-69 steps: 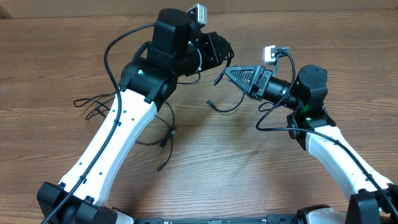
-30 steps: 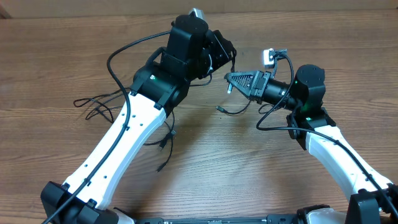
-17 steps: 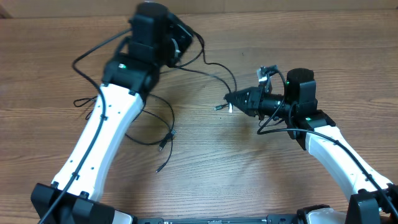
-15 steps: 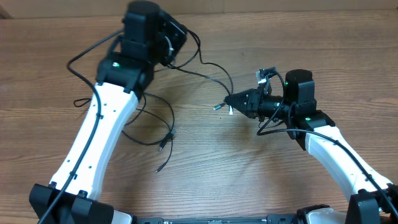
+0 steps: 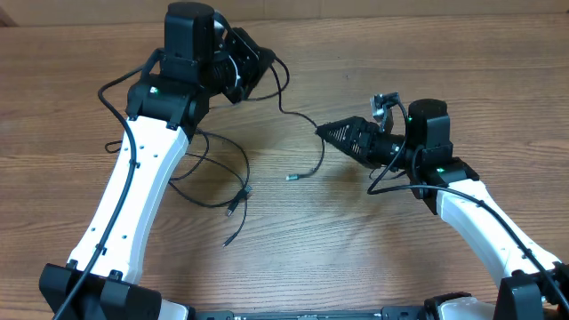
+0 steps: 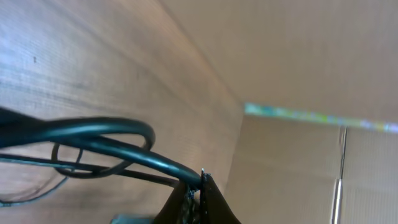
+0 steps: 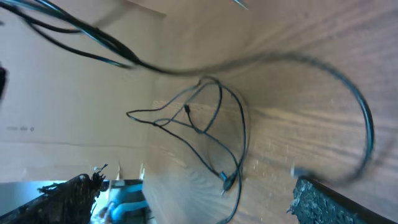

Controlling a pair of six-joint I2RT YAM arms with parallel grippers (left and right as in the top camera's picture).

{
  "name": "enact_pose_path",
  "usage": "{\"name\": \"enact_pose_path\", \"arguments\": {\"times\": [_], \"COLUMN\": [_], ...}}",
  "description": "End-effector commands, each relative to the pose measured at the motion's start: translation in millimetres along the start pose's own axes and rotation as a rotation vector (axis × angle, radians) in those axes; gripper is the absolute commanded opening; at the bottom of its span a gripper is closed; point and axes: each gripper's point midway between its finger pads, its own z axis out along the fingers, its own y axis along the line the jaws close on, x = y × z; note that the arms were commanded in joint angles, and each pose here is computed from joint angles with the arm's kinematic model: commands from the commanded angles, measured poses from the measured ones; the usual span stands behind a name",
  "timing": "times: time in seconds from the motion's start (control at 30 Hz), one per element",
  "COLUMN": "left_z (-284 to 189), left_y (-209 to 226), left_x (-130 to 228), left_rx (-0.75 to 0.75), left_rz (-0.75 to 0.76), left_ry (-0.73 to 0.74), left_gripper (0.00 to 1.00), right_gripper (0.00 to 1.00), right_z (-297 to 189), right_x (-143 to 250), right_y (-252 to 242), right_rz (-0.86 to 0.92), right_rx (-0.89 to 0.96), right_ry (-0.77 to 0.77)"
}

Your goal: Untangle cables

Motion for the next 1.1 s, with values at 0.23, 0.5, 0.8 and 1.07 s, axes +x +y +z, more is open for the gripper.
{"name": "enact_pose_path", "arguments": {"times": [0.23,0.5,0.8,1.07], "left_z": [2.1,7.8,12.8,17.1], "left_y": [10.3,2.1,-1.5,-4.3], "left_x": [32.7,61.2,79.1,95.3], "left_rx": [-0.035,-0.027,-0.033,-0.038], "left_rz": [0.016,0.006,0.033,0.079], "left_ry": [0.146,0.214,0.236,0.25], "left_gripper": [0.04,0.04,0.05,0.04], "right_gripper": [0.96,0.89,0.79,0.55], "right_z": [-3.2,-4.8,-4.8,-4.8], "right_x": [-11.7,-14.5,-14.5,-14.4], "right_y": [41.2,49.9,49.9,49.8], "right_rz": [-0.512,-0.654,-0.653,-0.652], "right_rx": [-0.165,-0.194,-0.193,-0.193], "right_ry": [-0.046,-0.073,-0.073,-0.072]}}
